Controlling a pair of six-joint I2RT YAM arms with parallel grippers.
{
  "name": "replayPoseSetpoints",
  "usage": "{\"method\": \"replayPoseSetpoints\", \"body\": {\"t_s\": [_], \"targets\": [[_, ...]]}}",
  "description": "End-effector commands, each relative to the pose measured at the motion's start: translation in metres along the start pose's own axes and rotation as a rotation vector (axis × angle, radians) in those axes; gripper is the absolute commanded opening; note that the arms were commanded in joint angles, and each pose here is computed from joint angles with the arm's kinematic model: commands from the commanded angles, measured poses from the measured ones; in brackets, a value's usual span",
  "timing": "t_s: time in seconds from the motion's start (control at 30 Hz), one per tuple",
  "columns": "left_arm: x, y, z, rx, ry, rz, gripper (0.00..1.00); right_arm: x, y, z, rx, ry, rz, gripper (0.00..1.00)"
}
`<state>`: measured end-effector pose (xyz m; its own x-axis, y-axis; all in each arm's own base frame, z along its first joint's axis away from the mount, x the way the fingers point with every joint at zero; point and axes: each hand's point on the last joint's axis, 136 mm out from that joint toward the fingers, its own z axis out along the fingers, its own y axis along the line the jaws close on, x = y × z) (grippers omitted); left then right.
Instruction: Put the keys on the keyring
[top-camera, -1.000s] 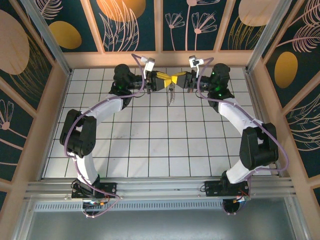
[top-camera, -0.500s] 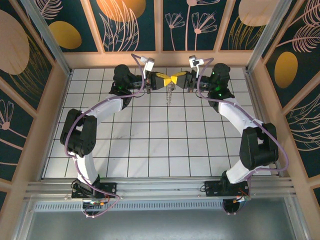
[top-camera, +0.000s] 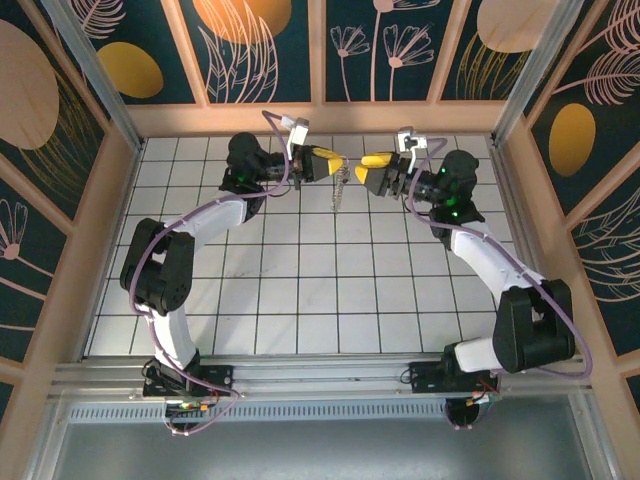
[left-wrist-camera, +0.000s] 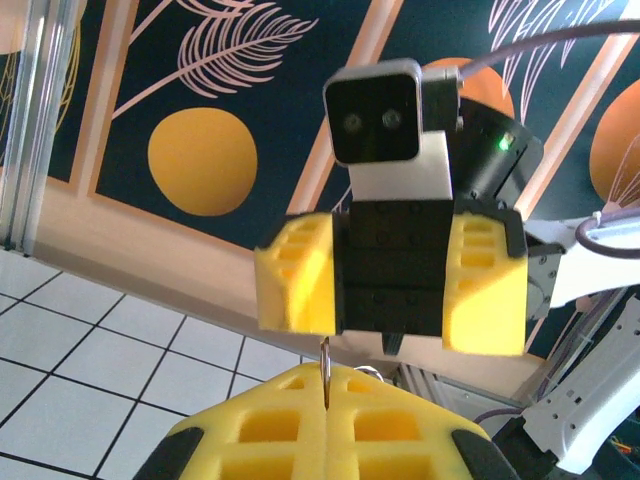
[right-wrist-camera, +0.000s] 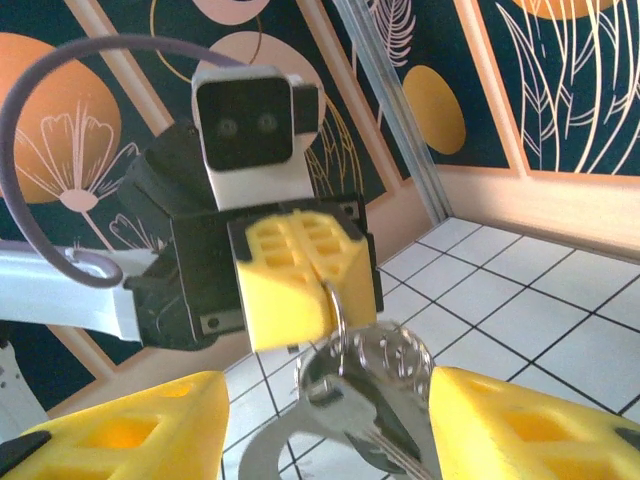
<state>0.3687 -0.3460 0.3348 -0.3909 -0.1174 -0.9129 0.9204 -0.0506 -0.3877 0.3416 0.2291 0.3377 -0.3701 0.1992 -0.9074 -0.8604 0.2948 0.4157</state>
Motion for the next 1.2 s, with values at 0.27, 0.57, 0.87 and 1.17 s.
{"method": "replayPoseSetpoints", "body": {"t_s": [0.27,0.57,0.87,1.17], "targets": [[-0.024,-0.032,0.000,0.048,-0.038,0.082,0.00,0.016,0.007,0.009,-0.032,0.030,-0.120,0.57],[-0.024,-0.039,0.004,0.077,-0.025,0.087,0.00,0.016,0.009,0.018,-0.073,0.040,-0.136,0.57],[-0.025,-0.036,0.007,0.070,-0.034,0.082,0.00,0.027,0.018,0.022,-0.146,0.065,-0.132,0.45],[-0.035,-0.036,0.005,0.027,-0.068,0.104,0.00,0.040,0.015,0.015,-0.106,0.096,-0.120,0.00]]}}
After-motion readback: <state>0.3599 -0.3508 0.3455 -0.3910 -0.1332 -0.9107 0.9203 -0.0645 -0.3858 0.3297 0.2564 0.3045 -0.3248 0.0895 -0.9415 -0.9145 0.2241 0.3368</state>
